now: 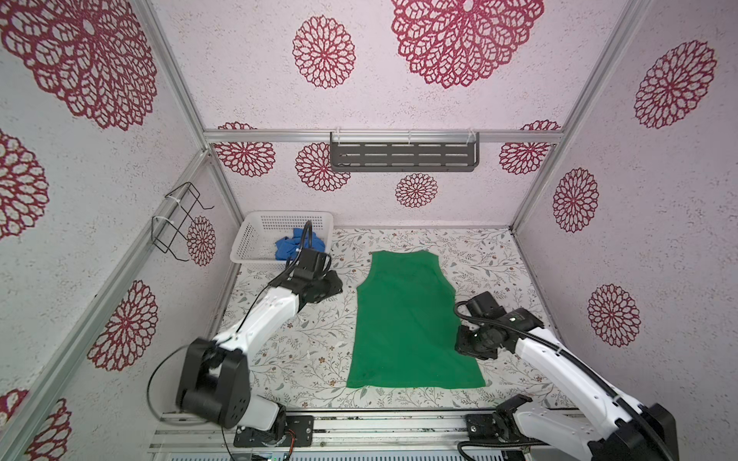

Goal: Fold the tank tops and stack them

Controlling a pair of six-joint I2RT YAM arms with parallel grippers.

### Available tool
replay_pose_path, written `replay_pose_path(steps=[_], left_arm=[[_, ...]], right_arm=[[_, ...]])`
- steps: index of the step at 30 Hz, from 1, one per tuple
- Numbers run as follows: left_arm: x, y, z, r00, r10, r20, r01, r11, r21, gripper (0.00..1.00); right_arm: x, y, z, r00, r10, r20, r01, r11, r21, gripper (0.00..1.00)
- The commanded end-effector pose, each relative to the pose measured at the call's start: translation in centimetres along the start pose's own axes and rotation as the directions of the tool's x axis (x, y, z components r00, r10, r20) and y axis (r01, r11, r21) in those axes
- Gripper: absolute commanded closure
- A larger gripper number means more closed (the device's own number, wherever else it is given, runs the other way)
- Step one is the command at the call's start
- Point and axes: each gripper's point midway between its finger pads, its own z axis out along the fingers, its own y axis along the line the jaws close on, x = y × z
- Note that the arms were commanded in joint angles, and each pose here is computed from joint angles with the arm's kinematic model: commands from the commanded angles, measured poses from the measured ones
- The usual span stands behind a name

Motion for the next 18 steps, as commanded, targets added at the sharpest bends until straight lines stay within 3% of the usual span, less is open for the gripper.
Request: replay_pose_path(steps=[1,6,9,11,18], left_arm=[[-1.6,-4.8,3.0,0.99,0.139,0.021,-0.14,0.98,0.142,0.58],[0.0,-6.5,9.8,0.982,0.181,-0.053,-0.17,0.971,0.166,0.57],[0.6,-8.6,12.7,0.981,0.181,-0.068,-0.161,0.96,0.229,0.75],[1.3,-9.9,14.4,0.977,0.197,-0.076,-0.172,0.952,0.253,0.81],[3.3,-9.9,18.7,0.97,0.19,-0.149,-0.157,0.965,0.209,0.81]], right_arm=[[-2.1,1.6,0.8,0.989,0.079,0.124,-0.075,0.997,-0.034,0.71],[-1.7,1.2,2.5,0.983,0.121,0.14,-0.115,0.992,-0.048,0.75],[-1.2,0.2,3.2,0.983,0.119,0.137,-0.119,0.993,-0.011,0.75],[-1.1,-0.2,3.5,0.985,0.108,0.137,-0.111,0.994,0.017,0.75],[-0.8,-0.5,4.3,0.988,0.07,0.134,-0.08,0.994,0.069,0.77]])
